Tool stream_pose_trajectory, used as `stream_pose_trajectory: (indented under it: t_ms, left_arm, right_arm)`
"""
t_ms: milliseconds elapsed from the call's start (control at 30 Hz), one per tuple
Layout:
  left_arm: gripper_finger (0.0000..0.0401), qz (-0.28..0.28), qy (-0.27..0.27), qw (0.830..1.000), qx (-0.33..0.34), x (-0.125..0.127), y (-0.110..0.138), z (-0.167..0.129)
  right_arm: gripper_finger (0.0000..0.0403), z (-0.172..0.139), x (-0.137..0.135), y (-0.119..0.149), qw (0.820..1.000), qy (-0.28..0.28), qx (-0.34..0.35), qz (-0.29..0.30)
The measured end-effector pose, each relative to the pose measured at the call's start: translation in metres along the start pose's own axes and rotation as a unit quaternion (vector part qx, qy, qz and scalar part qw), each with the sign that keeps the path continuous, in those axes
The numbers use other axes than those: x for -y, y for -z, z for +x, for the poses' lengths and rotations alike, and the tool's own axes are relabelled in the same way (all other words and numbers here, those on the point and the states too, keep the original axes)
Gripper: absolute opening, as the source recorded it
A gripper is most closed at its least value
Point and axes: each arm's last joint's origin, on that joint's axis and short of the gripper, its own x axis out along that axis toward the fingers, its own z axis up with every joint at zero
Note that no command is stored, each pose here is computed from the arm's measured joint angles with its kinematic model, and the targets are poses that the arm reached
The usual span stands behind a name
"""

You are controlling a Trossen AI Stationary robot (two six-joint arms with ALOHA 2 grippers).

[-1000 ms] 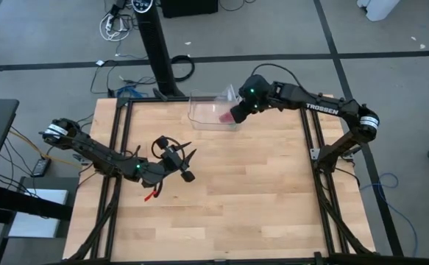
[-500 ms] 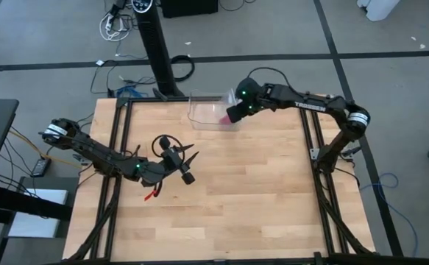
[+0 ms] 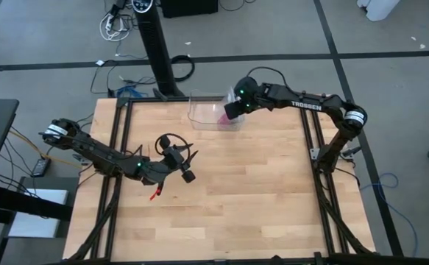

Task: Roll bandage
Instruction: Put the transparent zip bag into the transparent bin, then return to Home Position

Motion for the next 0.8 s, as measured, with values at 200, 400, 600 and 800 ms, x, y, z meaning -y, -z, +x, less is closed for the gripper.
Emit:
stream_pose_trajectory:
  t_ms: [200,400,600,800]
  left_arm:
    - [0.0150,-0.041,0.029,0.999,-0.002,0.001,0.000,0.001]
    - [0.0103,-0.067,0.133,0.989,-0.008,0.002,-0.002,0.008]
    - [0.0012,-0.063,0.229,0.971,-0.014,-0.005,-0.003,0.021]
    - [0.0010,-0.014,0.394,0.918,0.038,-0.008,-0.005,0.027]
  right_arm:
    - [0.0131,-0.005,-0.008,-0.001,0.998,-0.026,0.022,-0.052]
    - [0.0153,-0.025,-0.020,0.005,0.975,-0.098,0.018,-0.200]
    - [0.0062,-0.051,-0.045,0.033,0.922,-0.116,0.015,-0.369]
    - [0.0012,-0.048,-0.062,0.056,0.866,-0.182,0.056,-0.463]
